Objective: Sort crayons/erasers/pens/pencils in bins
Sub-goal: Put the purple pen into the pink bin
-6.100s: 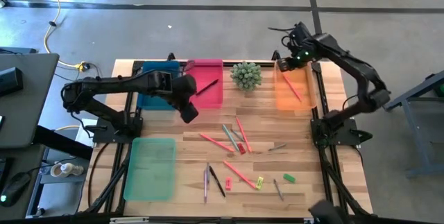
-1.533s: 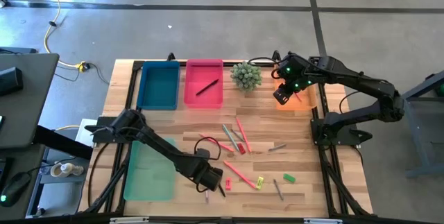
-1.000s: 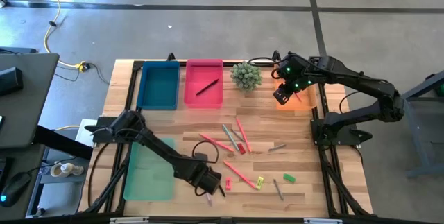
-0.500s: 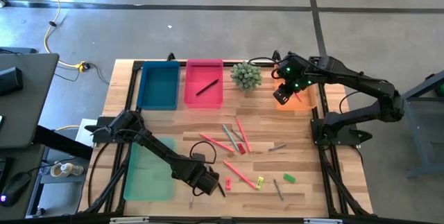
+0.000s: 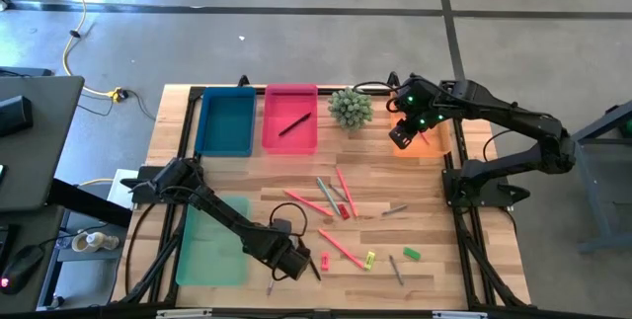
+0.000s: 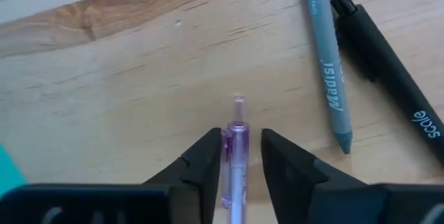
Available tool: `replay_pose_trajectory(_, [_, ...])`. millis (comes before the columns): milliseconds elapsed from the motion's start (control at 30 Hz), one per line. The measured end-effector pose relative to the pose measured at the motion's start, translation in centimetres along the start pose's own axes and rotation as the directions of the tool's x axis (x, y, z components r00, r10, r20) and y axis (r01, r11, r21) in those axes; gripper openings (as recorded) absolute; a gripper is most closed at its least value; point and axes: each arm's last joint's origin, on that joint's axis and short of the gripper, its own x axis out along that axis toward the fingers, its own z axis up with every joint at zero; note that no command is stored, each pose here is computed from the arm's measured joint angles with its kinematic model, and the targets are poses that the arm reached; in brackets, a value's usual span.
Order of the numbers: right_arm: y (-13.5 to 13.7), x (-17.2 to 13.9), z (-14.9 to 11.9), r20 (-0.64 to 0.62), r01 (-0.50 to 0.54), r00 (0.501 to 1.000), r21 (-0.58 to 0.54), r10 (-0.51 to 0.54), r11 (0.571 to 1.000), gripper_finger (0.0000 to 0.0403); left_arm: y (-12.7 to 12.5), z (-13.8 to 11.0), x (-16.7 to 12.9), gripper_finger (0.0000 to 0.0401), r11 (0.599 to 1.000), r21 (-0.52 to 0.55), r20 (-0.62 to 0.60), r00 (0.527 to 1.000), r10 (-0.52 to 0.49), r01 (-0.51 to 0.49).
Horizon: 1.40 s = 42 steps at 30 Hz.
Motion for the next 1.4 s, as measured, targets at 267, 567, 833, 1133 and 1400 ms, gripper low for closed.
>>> replay_pose_trajectory(267, [0.0, 0.0, 0.0, 0.001, 0.000, 1.000, -0.016, 0.000, 1.000, 0.0105, 0.0, -0.1, 0.1, 0.0025, 0.999, 0.045, 0.014, 1.000, -0.002, 0.001])
replay_pose_trajectory(567, [0.0, -0.3, -0.1, 0.009, -0.003, 1.000, -0.067, 0.004, 0.998, 0.0105, 0.1, -0.1, -1.2, 0.0008, 0.993, 0.108, 0.047, 0.997, -0.061, 0.055])
replay_pose_trajectory(833, [-0.4, -2.0, -1.0, 0.074, -0.021, 0.997, -0.066, 0.026, 0.998, 0.0105, 0.3, 1.1, -5.6, 0.0007, 0.974, 0.135, 0.146, 0.968, -0.204, 0.185])
replay_pose_trajectory(1133, [-0.7, -3.2, -1.8, 0.119, -0.034, 0.992, -0.061, 0.041, 0.998, 0.0105, 1.7, 5.8, -11.8, 0.0006, 0.946, 0.207, 0.332, 0.891, -0.309, 0.251])
replay_pose_trajectory(1400, [-0.7, -3.2, -1.8, 0.110, -0.031, 0.993, -0.060, 0.038, 0.998, 0.0105, 6.4, 10.0, -16.1, 0.0006, 0.981, 0.189, 0.469, 0.873, -0.137, 0.053])
